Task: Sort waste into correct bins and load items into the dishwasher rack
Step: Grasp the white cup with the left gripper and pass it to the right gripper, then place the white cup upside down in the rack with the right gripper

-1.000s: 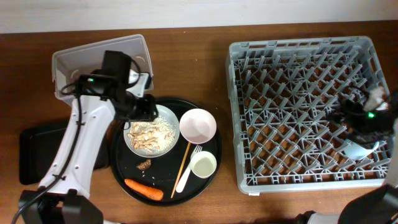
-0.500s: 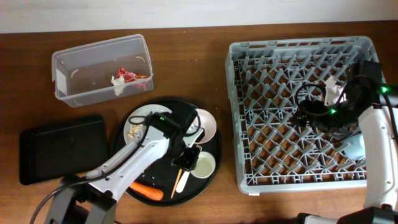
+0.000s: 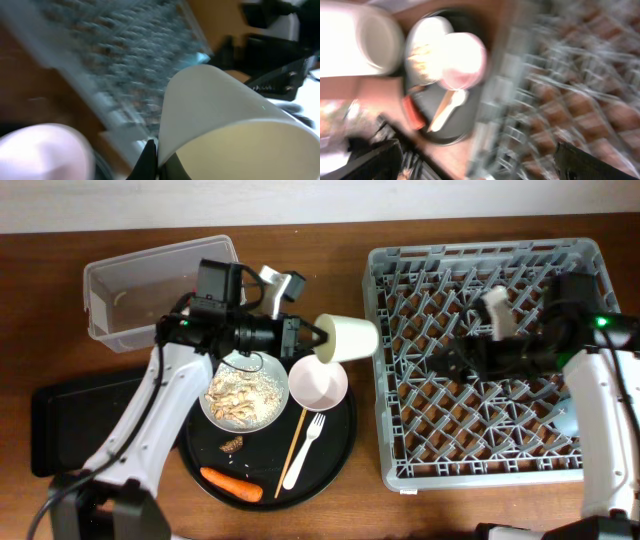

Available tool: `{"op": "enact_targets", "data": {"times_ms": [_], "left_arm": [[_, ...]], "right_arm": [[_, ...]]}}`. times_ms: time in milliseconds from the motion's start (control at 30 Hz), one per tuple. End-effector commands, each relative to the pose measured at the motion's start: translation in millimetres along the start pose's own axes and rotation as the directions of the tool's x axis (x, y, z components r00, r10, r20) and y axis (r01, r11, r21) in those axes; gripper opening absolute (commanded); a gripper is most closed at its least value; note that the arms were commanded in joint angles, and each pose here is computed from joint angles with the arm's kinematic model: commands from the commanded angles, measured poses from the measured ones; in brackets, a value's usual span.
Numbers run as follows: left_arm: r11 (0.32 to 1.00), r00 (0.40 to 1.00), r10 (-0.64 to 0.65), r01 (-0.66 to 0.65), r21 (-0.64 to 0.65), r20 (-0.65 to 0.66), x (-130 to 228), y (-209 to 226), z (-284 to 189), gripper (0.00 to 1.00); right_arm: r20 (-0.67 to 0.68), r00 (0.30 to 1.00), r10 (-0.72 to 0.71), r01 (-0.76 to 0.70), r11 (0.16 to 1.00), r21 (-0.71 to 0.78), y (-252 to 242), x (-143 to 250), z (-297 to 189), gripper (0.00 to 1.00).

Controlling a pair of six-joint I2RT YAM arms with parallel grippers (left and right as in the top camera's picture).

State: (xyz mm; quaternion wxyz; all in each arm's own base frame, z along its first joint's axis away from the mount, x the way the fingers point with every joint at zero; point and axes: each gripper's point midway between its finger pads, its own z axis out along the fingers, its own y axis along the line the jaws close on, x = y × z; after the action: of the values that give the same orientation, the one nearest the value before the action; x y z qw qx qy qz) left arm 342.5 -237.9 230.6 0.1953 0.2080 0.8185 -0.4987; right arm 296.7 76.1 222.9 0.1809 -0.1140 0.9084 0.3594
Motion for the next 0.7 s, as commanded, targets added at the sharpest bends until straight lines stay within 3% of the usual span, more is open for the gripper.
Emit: {"op": "enact_targets", "data": {"times_ms": [0,67,300,333,467,600,667], "left_arm": [[0.920,0.995,-0.045,0.075,0.384,-0.088,10.3,-39.9,4.1,0.00],[0.885,0.992,-0.063,0.107,0.453,-0.111,12.4,-44.3,3.4,0.00],[0.877,0.989,-0.062,0.118,0.465,-0.134,17.0,-49.7,8.7,0.00],[0.879,0.988,-0.057,0.117,0.462,-0.141,19.0,-51.4,12.1,0.00],[0.885,0.988,-0.054,0.115,0.452,-0.145,20.3,-51.1,15.0,0.00],[0.896,0.988,-0.056,0.112,0.429,-0.143,20.3,-47.1,17.0,0.00],[0.896,0.988,-0.056,0.112,0.429,-0.143,20.3,-47.1,17.0,0.00]], "right_arm": [[0.107,0.922,-0.373,0.388,0.883,-0.265,78.9,-8.8,15.2,0.99],[0.125,0.877,-0.465,0.480,0.830,-0.284,94.9,-10.3,26.4,0.96],[0.174,0.787,-0.592,0.610,0.707,-0.358,137.1,-7.1,46.4,0.93],[0.197,0.777,-0.598,0.624,0.692,-0.362,139.9,-10.3,45.5,0.87],[0.224,0.759,-0.612,0.648,0.675,-0.351,141.4,-15.9,45.1,0.81],[0.230,0.753,-0.616,0.655,0.674,-0.340,139.7,-18.5,44.8,0.67],[0.236,0.764,-0.601,0.645,0.693,-0.323,132.3,-23.0,40.5,0.55]]}}
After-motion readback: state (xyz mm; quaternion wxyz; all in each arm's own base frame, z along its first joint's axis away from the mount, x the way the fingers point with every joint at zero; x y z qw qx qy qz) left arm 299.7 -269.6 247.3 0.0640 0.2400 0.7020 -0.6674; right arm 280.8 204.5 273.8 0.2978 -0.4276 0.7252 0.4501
